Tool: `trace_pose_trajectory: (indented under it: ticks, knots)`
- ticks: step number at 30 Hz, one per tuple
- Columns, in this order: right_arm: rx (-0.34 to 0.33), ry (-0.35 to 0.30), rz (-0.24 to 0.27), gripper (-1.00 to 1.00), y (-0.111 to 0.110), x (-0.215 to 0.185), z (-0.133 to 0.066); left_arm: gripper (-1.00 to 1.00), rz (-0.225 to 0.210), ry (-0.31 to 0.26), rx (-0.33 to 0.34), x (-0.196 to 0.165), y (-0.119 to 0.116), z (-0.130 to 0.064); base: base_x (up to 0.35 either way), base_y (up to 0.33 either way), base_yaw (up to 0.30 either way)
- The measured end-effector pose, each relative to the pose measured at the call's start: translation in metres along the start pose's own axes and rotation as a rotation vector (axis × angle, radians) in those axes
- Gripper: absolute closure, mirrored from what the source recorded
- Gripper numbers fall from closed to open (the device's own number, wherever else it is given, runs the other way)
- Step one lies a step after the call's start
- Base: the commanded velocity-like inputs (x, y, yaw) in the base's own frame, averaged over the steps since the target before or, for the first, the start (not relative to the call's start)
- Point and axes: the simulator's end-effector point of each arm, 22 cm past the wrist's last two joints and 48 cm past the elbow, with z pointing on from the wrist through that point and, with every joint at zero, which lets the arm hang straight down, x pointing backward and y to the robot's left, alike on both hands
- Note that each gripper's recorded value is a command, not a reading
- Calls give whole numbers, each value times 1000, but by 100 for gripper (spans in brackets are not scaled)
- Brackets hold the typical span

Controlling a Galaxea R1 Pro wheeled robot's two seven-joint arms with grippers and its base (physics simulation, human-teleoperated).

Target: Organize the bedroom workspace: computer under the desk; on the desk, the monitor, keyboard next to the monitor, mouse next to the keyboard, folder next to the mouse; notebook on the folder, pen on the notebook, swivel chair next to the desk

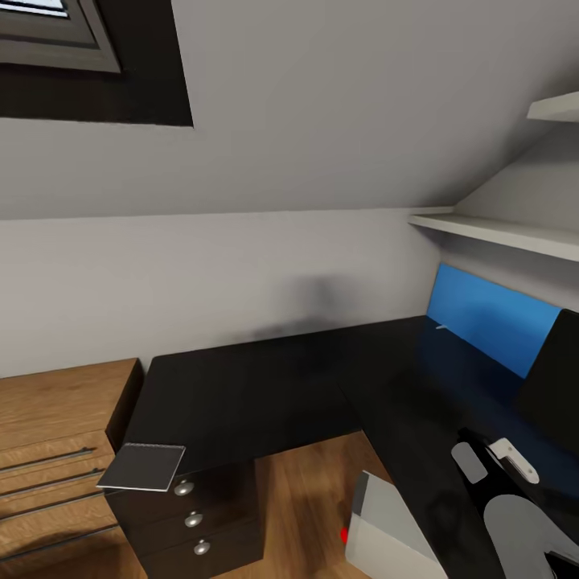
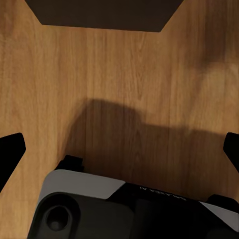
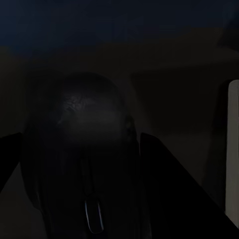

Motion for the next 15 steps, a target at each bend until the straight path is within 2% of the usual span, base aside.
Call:
trace_pose_trajectory:
  ticks: [15]
  knots:
    - [-1,-1,-1,100,-1,9,9,-100,1,-1,-1,2,1,13,0,0,0]
